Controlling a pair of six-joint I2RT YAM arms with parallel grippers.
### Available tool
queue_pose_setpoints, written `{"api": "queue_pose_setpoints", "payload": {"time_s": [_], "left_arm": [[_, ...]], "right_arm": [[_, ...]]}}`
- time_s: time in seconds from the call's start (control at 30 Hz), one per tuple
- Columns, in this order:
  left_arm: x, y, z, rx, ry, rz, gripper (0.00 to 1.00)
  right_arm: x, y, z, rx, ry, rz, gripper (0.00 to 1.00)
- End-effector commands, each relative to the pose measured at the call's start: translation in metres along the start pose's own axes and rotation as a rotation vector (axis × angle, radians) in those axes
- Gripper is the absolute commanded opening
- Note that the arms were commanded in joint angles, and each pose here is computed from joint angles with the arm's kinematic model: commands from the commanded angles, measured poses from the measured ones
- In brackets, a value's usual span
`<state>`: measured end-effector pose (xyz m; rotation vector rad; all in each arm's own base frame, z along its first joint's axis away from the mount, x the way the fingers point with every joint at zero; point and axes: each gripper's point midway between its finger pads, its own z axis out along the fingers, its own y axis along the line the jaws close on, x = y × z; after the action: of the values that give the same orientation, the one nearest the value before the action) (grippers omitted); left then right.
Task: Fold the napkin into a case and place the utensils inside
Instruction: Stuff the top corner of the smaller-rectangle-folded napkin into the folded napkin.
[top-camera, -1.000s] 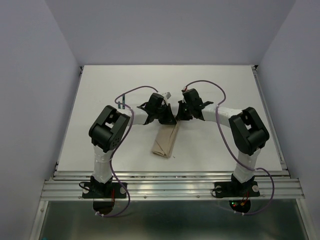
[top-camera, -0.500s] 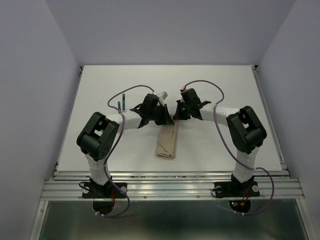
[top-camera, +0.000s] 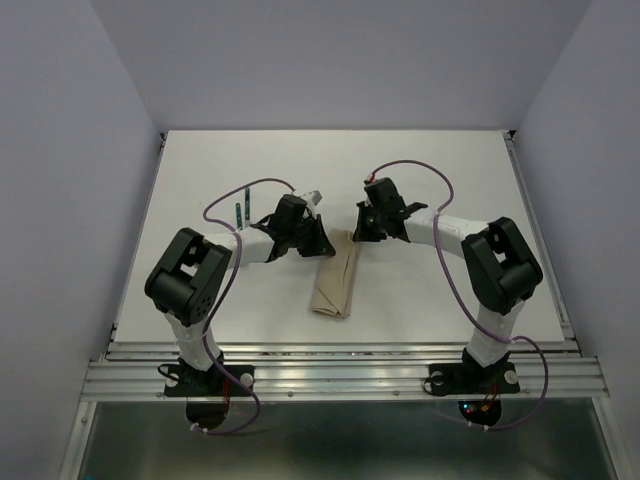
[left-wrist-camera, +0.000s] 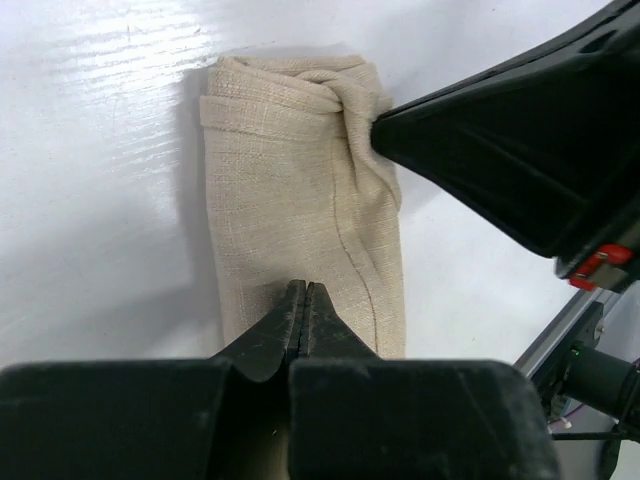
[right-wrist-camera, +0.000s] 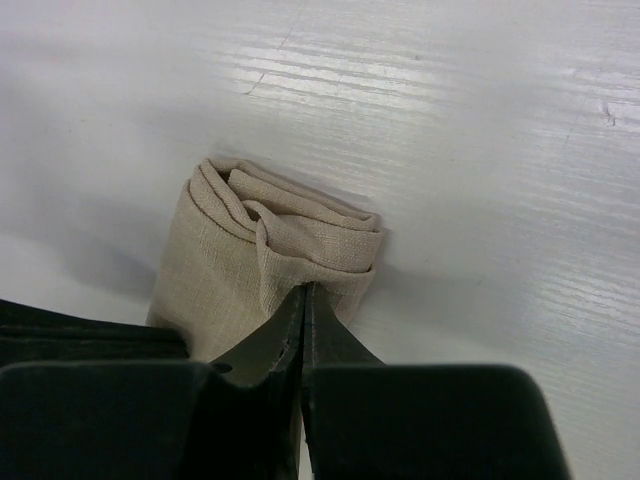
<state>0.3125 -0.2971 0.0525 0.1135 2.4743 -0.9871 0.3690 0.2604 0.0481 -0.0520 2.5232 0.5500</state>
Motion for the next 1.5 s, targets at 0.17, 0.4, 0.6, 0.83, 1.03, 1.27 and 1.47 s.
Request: {"api": "queue_pose_setpoints", "payload": {"time_s": [0.17, 0.4, 0.6, 0.83, 1.03, 1.27, 1.47], "left_arm": [[0.015, 0.008, 0.010, 0.014, 0.042, -0.003, 0.00], [0.021, 0.005, 0.016, 0.023, 0.056, -0.005, 0.00], [0.020, -0.010, 0.018, 0.050, 0.054, 0.008, 0.00], [0.024, -0.025, 0.026, 0.074, 0.070, 0.028, 0.00], [0.033, -0.027, 0.035, 0.081, 0.100, 0.026, 0.00], [0.021, -0.035, 0.023, 0.075, 0.065, 0.057, 0.00], [0.010, -0.046, 0.012, 0.082, 0.035, 0.069, 0.00]], "right_arm": [[0.007, 0.006, -0.015, -0.010, -0.001, -0.017, 0.01], [0.003, 0.014, -0.028, -0.036, -0.026, -0.013, 0.01], [0.006, 0.022, -0.028, -0.046, -0.022, -0.024, 0.01], [0.009, 0.024, -0.019, -0.038, -0.007, -0.026, 0.01], [0.020, 0.011, 0.000, 0.008, 0.026, -0.021, 0.01], [0.005, 0.028, -0.022, -0.050, -0.008, -0.038, 0.01], [-0.018, 0.021, -0.059, 0.003, -0.140, -0.030, 0.02]]}}
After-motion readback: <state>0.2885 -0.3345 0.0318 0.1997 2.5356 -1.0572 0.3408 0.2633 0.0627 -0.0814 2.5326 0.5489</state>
